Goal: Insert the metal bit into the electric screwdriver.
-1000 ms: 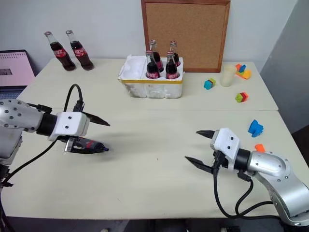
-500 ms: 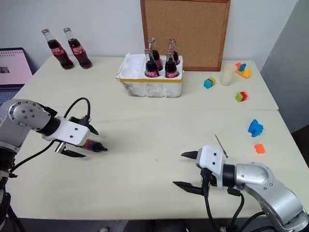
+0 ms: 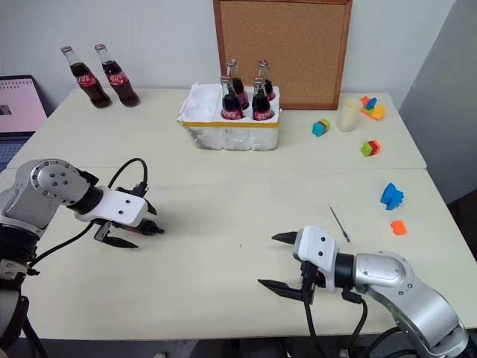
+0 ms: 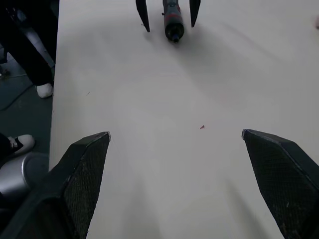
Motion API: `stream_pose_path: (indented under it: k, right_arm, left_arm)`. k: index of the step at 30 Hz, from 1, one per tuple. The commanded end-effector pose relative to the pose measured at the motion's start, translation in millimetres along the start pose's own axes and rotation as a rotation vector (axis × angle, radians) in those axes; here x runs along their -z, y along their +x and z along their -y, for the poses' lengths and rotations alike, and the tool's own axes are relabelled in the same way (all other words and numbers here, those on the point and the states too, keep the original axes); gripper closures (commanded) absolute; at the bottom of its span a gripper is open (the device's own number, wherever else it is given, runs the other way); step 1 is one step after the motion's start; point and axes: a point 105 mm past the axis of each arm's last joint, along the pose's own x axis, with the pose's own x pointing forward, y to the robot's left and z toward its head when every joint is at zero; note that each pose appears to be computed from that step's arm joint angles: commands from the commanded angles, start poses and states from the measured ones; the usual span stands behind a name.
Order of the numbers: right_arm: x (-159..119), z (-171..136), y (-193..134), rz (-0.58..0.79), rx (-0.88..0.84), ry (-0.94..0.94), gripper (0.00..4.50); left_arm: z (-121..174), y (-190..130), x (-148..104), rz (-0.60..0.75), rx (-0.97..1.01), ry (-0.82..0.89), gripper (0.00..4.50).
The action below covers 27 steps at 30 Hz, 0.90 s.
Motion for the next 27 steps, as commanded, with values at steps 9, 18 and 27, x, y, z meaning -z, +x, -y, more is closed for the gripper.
stream_pose_path:
  k: [9, 18, 27]
  right_arm:
    - [-18.7, -3.3, -2.3, 0.018, -0.019, -0.063, 0.0]
    - [-22.5, 0.5, -3.4, 0.018, -0.01, -0.077, 0.0]
    - [-26.2, 4.9, -16.5, 0.007, 0.013, -0.074, 0.0]
  left_arm:
    - [6.6, 12.3, 2.5, -0.035, -0.001, 0.033, 2.16]
    - [-1.2, 7.4, -0.6, 0.026, -0.042, 0.005, 2.89]
    - [-37.1, -21.1, -62.2, 0.381, -0.155, -0.097, 2.9]
